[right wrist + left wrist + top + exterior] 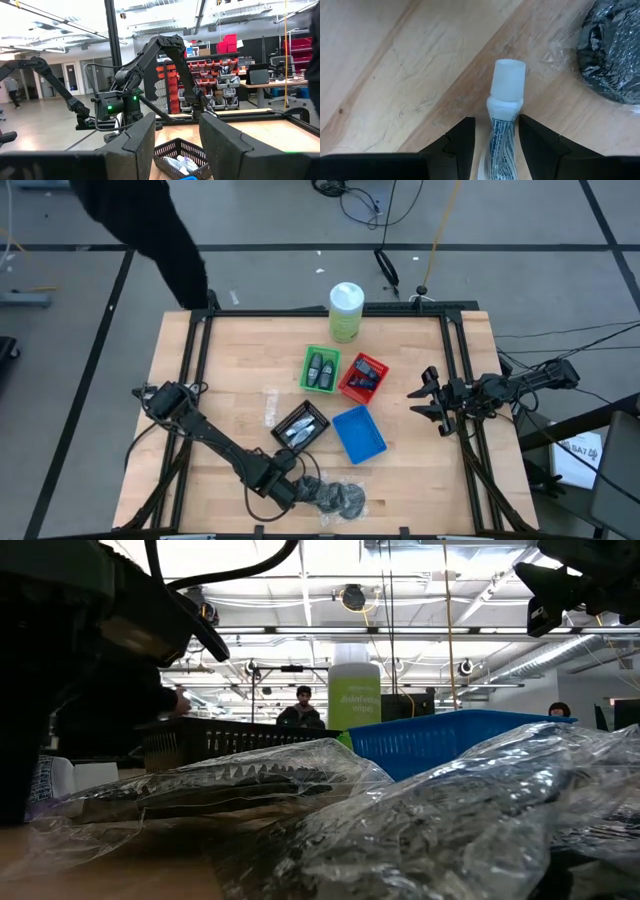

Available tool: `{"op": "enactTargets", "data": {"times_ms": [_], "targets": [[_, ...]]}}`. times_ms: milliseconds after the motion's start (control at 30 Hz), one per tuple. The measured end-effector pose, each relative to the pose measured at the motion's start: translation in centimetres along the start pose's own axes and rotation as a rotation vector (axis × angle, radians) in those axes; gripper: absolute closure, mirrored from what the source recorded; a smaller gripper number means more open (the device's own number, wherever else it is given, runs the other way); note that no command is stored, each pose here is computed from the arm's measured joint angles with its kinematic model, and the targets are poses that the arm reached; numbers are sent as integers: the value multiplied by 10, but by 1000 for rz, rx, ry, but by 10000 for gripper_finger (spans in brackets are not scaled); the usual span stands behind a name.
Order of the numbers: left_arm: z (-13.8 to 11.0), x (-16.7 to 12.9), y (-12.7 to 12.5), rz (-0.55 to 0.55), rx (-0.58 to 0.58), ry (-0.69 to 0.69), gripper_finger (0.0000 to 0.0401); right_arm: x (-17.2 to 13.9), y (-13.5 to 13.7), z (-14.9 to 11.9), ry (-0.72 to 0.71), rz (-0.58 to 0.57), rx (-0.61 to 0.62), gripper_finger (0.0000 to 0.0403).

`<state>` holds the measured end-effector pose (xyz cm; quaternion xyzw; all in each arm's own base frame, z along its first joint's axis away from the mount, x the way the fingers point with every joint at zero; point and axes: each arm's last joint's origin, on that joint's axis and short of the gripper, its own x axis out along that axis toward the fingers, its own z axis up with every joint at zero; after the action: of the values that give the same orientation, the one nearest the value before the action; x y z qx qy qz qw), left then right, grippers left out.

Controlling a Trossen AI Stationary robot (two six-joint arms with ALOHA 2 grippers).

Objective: Pick & Place Travel size toiletries
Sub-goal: Put the white toothpaste into the black bin

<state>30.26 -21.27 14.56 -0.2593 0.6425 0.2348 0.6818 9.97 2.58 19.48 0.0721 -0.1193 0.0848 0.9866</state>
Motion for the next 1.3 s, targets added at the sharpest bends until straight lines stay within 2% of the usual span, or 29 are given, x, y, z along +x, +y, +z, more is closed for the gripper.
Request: {"op": "enactTargets", "data": {"times_ms": [167,500,667,933,1067,1300], "targets": [[0,0,0,-2,-1,10,270,0,0,0,0,0,-1,261],[0,-3,0,-10,60,13,390,0,0,0,-2,1,3,261],[0,-13,3,-9,90,-37,386,0,0,0,-3,1,3,261],[-12,-58,20,-3,114,-104,392,0,0,0,-4,0,3,261],[-19,-90,36,6,126,-227,397,0,0,0,-4,1,8,261],[-20,-142,60,-7,201,-605,397,0,0,0,-5,1,19,261]]}}
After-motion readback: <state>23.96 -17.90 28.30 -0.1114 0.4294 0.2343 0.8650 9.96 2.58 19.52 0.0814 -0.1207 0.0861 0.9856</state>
